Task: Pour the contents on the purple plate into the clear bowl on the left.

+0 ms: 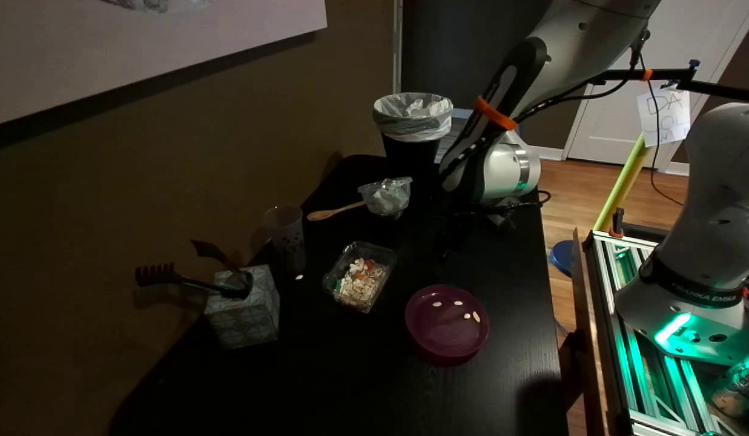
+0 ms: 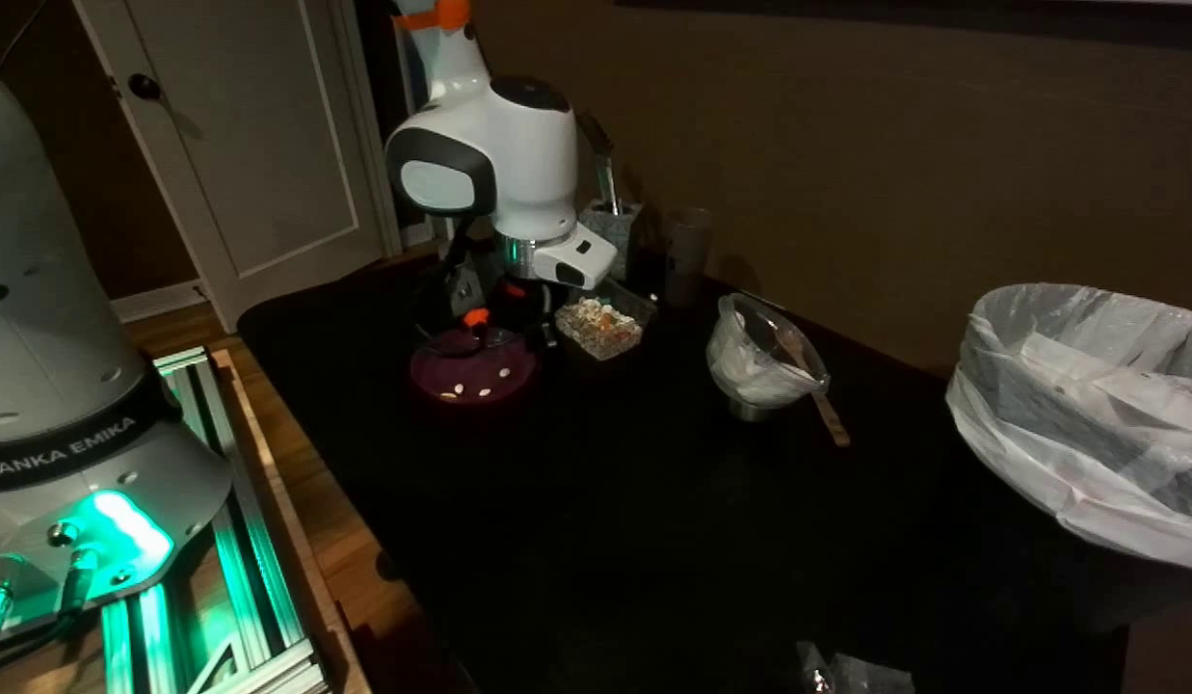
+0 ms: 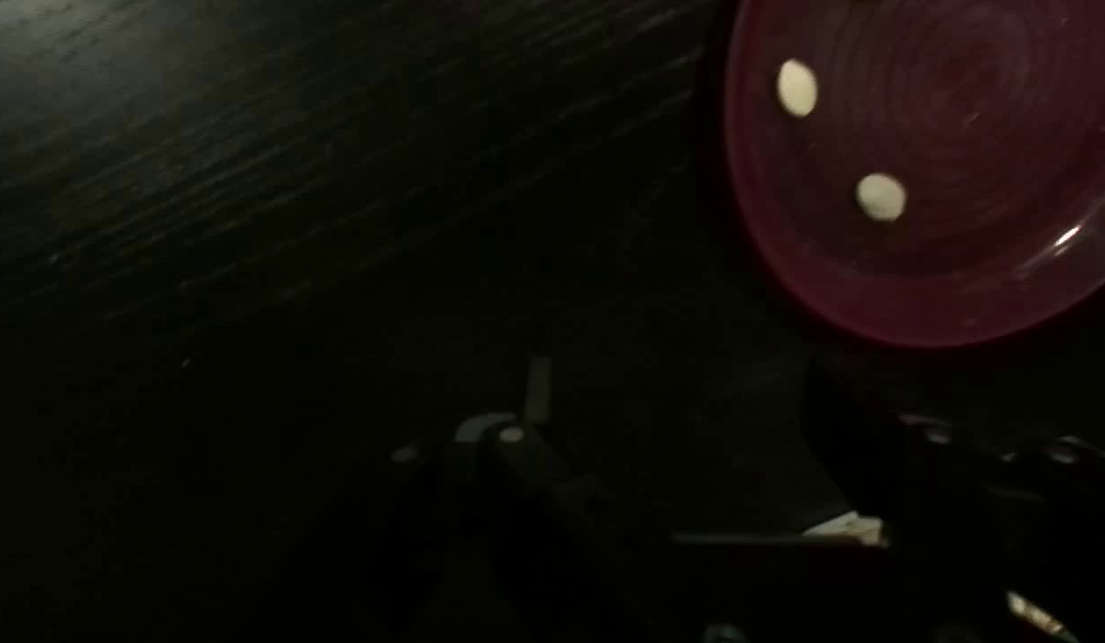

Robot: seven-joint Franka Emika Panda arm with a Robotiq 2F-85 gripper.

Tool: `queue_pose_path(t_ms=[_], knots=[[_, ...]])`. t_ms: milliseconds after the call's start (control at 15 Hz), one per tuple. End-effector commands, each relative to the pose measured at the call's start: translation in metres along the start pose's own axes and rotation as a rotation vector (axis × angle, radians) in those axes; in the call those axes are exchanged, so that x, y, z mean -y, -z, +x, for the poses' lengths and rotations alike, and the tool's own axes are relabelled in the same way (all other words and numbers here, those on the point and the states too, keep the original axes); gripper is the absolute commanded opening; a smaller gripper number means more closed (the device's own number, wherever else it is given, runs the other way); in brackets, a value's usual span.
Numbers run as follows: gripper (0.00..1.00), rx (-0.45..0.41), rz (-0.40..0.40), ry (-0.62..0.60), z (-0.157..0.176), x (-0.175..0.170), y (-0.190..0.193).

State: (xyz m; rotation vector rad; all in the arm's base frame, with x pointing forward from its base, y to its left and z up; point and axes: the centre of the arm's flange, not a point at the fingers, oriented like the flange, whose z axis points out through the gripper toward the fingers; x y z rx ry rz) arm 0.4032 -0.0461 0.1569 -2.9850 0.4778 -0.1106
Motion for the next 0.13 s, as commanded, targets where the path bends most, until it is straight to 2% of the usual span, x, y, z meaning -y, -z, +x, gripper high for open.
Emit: queue_pose_path(t_ms=[0,67], knots=[[0.80,-0.045,-0.040,0.005,-0.0003,0.0008,0.0024],[0.87,-0.077,-0.069,0.009,-0.0026,0.0024,0.0036]])
